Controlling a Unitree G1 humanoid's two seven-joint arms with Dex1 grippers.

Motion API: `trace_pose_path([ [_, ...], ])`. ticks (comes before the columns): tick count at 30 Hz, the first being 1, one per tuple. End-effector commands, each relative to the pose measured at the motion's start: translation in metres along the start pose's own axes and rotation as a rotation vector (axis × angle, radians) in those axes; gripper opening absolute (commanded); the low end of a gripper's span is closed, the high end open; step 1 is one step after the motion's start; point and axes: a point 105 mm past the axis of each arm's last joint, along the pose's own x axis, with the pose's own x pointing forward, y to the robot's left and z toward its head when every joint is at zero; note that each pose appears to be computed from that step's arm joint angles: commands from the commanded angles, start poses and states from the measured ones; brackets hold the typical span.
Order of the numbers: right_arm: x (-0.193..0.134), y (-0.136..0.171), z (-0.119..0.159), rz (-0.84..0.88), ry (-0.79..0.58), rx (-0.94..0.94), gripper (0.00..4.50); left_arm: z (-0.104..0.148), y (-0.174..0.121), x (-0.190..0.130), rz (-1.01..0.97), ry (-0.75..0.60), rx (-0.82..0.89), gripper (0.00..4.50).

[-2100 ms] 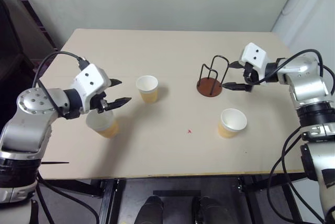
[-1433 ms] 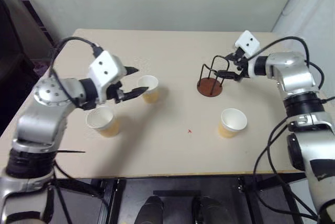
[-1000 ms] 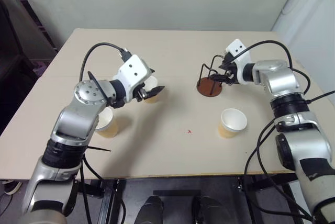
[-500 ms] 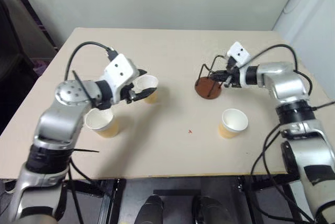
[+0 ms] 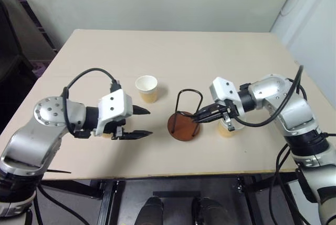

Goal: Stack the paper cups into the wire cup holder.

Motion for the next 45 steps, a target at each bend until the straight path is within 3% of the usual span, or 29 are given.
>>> trace_pose_path([
  [1,-0.002,0.004,0.002,0.022,0.043,-0.082,0.03,0.008,0.002,-0.002,0.025,0.003,0.038,3.14],
  [5,-0.002,0.004,-0.002,0.024,0.058,-0.091,0.03,0.005,0.004,-0.002,0.042,0.013,0.032,3.14],
  [9,-0.001,0.005,-0.005,0.038,0.067,-0.081,1.13,0.006,0.008,-0.003,0.063,0.008,0.034,3.14],
  [13,-0.006,0.008,-0.006,0.043,0.081,-0.085,2.65,0.012,0.021,-0.006,0.111,-0.031,0.045,3.14],
  [18,-0.048,0.014,0.010,0.014,0.117,-0.114,4.43,0.026,0.024,-0.016,0.088,-0.094,0.060,3.14],
  [19,-0.058,0.017,0.016,0.004,0.118,-0.112,4.47,0.027,0.024,-0.019,0.085,-0.095,0.063,3.14],
  [24,-0.095,0.024,0.011,-0.101,0.255,-0.093,4.47,0.028,0.013,-0.021,0.023,-0.107,0.058,3.14],
  [28,-0.084,0.021,-0.020,-0.122,0.348,-0.051,4.47,0.025,0.010,-0.007,-0.010,-0.103,0.062,3.14],
  [35,-0.069,0.022,-0.043,-0.086,0.399,-0.035,4.47,0.029,0.016,-0.005,0.008,-0.101,0.078,3.14],
  [38,-0.062,0.019,-0.065,-0.090,0.465,-0.037,3.85,0.028,0.016,-0.009,0.034,-0.087,0.074,3.14],
  [45,-0.054,0.010,-0.074,-0.102,0.495,-0.079,1.23,0.024,0.019,-0.013,0.079,-0.057,0.070,3.14],
])
